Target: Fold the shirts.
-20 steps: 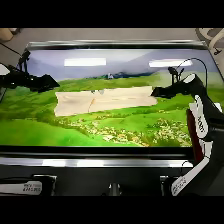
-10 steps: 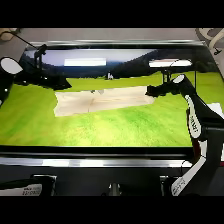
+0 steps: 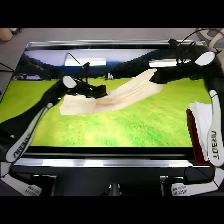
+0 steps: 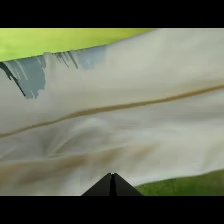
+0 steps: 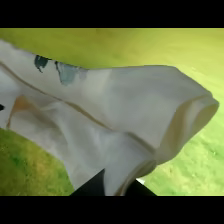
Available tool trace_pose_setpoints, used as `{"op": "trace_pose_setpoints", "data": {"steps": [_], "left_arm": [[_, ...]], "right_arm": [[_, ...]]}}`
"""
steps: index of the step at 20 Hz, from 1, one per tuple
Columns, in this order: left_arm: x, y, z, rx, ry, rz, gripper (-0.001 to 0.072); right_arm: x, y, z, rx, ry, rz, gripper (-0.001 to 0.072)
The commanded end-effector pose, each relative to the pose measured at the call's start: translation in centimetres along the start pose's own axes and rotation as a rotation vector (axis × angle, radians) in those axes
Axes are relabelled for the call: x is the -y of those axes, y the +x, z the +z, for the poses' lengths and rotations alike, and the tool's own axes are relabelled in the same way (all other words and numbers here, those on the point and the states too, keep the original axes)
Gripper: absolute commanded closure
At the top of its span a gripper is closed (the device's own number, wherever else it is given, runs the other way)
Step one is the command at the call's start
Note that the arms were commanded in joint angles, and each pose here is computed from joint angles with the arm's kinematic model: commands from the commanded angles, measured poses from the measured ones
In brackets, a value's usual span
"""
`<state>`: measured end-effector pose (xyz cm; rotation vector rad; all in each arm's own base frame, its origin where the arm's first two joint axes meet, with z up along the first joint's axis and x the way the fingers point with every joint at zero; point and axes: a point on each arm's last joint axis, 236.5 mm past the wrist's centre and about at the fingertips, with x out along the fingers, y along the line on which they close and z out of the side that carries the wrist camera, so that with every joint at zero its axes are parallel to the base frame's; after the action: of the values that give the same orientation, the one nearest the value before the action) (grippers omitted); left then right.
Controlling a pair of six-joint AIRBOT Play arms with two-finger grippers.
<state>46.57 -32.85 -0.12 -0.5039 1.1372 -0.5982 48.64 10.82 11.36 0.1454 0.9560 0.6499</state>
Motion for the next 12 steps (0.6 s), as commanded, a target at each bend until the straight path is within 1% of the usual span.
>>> {"op": "trace_pose_setpoints", "data": {"steps": [1,3,5,9,10,12], "left_arm": [[2.6,6.8,-3.1,-0.032,-0.198,-0.117,0.0675],[4.4,9.5,-5.5,-0.069,-0.265,-0.163,0.0676],[6.3,11.4,-7.5,-0.078,-0.298,-0.189,0.0675],[8.8,12.7,-8.0,-0.017,-0.335,-0.222,0.0676],[8.8,12.4,-7.7,-0.013,-0.294,-0.226,0.0677],[8.6,10.1,-5.6,0.015,-0.136,-0.234,0.0679]], "right_arm": [[-4.6,-5.7,-1.1,-0.029,-0.047,0.000,0.0693],[-6.4,-7.7,-1.5,-0.029,-0.062,0.004,0.0693],[-7.6,-9.3,-1.6,-0.012,-0.063,0.000,0.0693],[-8.7,-10.5,-1.8,-0.004,-0.061,-0.002,0.0693],[-8.6,-10.5,-1.6,0.004,-0.060,-0.004,0.0693],[-8.7,-9.7,-0.1,0.055,-0.074,-0.014,0.0693]]}}
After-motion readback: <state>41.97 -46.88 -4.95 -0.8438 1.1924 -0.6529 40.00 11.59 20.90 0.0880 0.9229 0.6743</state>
